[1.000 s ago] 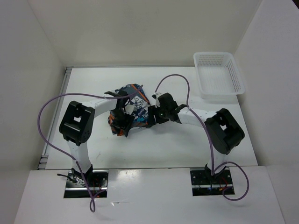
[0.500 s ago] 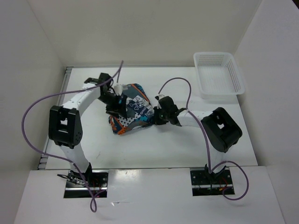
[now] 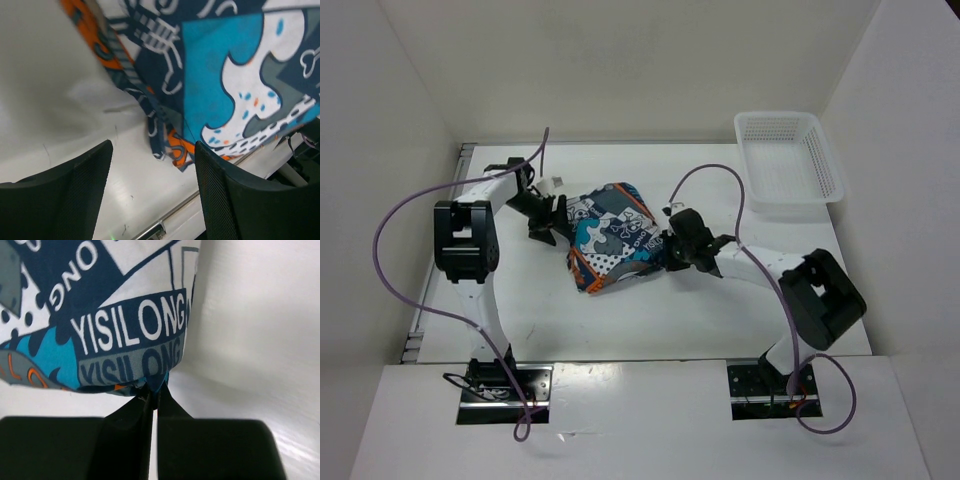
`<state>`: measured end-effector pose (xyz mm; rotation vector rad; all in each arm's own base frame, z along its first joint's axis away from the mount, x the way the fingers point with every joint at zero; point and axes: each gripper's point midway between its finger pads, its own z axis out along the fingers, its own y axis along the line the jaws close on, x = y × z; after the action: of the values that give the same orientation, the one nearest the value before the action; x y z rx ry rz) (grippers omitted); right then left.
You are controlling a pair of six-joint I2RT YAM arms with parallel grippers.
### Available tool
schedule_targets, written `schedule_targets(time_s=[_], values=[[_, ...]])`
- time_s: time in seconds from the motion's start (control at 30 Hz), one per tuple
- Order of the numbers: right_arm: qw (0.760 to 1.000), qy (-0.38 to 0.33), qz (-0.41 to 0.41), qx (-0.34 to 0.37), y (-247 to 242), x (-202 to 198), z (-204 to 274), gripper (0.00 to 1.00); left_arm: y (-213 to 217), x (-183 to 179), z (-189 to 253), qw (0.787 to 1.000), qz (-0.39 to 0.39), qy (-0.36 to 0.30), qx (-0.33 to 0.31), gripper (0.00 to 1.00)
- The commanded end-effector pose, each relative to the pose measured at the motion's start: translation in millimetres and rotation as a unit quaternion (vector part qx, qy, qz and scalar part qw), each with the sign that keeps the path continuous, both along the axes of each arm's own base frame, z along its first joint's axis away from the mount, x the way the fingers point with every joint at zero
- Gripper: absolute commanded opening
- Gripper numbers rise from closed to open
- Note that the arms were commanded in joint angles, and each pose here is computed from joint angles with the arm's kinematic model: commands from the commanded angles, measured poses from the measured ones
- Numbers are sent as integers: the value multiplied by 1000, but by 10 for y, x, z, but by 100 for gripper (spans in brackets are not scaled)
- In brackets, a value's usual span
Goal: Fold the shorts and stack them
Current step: Fold the shorts
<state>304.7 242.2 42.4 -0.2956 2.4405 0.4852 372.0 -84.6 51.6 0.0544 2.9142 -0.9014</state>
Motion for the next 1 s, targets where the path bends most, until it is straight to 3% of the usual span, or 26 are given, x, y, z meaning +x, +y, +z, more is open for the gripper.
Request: schedule_targets(time_s=[0.0,0.17,0.27,0.3,0.33,0.4,0.57,0.63,0.73,0.9,0.97], values=[[999,-2,47,-24,-91,-276,188,1,-8,240,-18,999,-13,-31,2,74],[988,20,156,-1,222,-706,237,1,-106,454,-138,999,-28,-39,12,74],[985,11,170,-4,256,-705,272,52,-198,480,-276,998,-42,-31,24,74],[984,10,178,-13,240,-709,287,75,-185,482,-284,998,-42,-31,28,74],[983,-9,182,-20,245,-637,400,81,-228,440,-308,998,-47,-26,28,74],[981,-36,185,-44,110,-502,515,87,-241,358,-261,998,-48,-23,23,74],[974,-153,160,-45,-347,-50,1343,91,-254,284,-146,998,-48,-31,17,74],[970,-214,107,-54,-583,296,1745,94,-268,278,-16,998,-48,-45,13,75],[968,-227,10,-102,-1038,808,1915,97,-108,402,294,995,-28,-94,15,80],[957,-199,-123,-173,-2004,1216,1830,100,621,631,914,977,56,-204,41,83],[943,-216,-182,-175,-2496,1263,1969,100,1125,599,1046,960,111,-235,104,91]])
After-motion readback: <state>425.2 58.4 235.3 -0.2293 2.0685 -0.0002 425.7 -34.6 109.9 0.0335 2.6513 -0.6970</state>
